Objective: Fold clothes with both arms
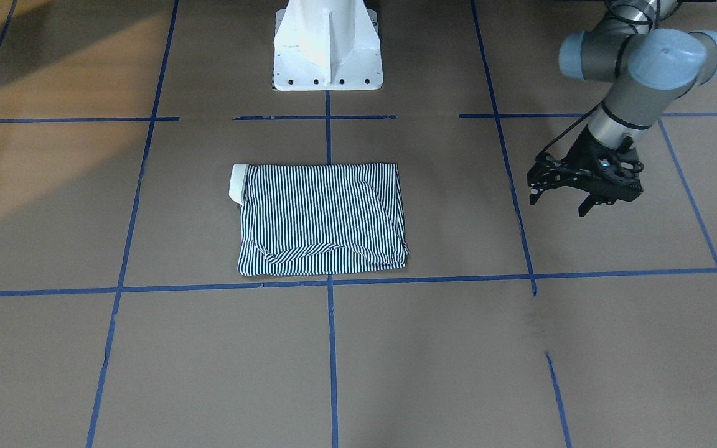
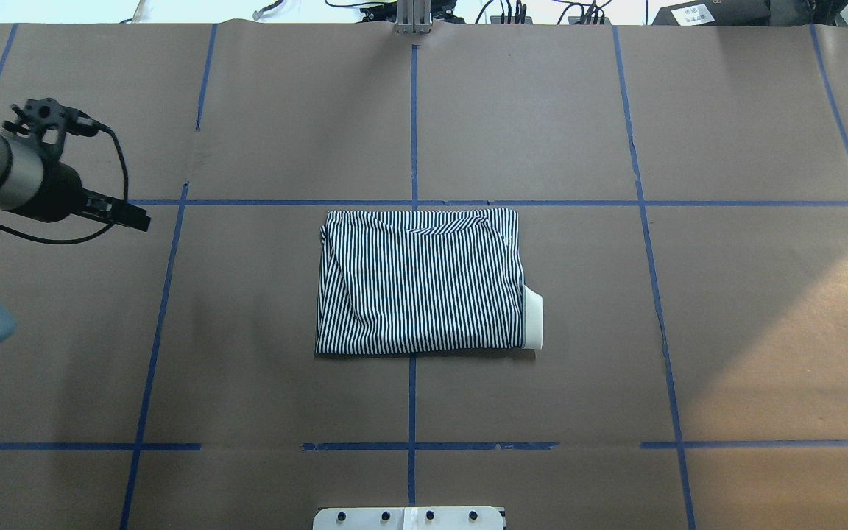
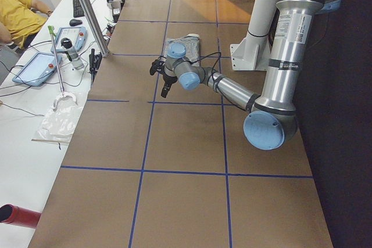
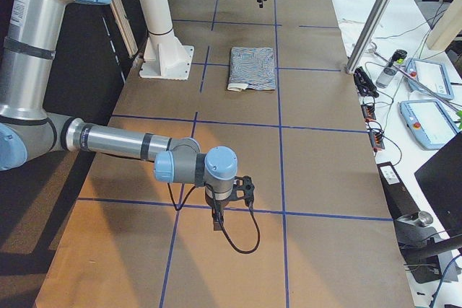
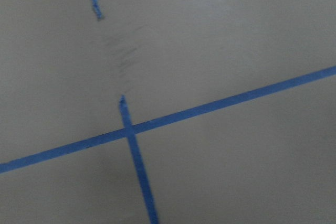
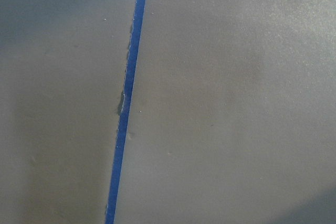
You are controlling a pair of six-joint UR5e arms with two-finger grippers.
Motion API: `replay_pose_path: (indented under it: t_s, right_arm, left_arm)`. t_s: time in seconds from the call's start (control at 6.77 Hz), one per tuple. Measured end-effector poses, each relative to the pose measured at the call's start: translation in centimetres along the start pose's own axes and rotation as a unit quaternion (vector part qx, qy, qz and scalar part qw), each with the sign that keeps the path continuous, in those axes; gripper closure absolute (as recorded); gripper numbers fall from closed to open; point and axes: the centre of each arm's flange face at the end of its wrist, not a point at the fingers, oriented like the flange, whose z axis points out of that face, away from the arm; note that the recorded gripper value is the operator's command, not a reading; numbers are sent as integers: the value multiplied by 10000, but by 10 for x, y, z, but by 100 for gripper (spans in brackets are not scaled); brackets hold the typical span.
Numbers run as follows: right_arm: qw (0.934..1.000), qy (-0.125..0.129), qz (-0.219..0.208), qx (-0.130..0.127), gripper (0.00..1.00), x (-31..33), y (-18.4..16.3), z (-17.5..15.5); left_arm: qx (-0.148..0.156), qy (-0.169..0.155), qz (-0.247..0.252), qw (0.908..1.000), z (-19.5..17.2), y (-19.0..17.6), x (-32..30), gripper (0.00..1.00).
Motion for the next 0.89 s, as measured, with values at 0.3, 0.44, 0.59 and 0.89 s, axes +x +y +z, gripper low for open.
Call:
replay_pose_path:
  t_s: [0.3, 0.44, 0.59, 0.89]
  right_arm:
    - [10000, -52, 14, 0, 0, 1, 0, 2]
    - [10000, -63, 11, 6, 0, 1, -1, 1]
    - [10000, -65, 7, 11, 0, 0, -1, 1]
    - [10000, -61, -3, 23, 0, 0, -2, 0]
  left_arm:
    - [-254, -213, 257, 9991, -49, 45, -155, 0]
    - [-292, -427, 31, 9987, -68, 71, -219, 0]
    - [-412, -601, -381, 9966, -84, 89, -261, 0]
    - [-684, -794, -866, 9907, -97, 93, -287, 0]
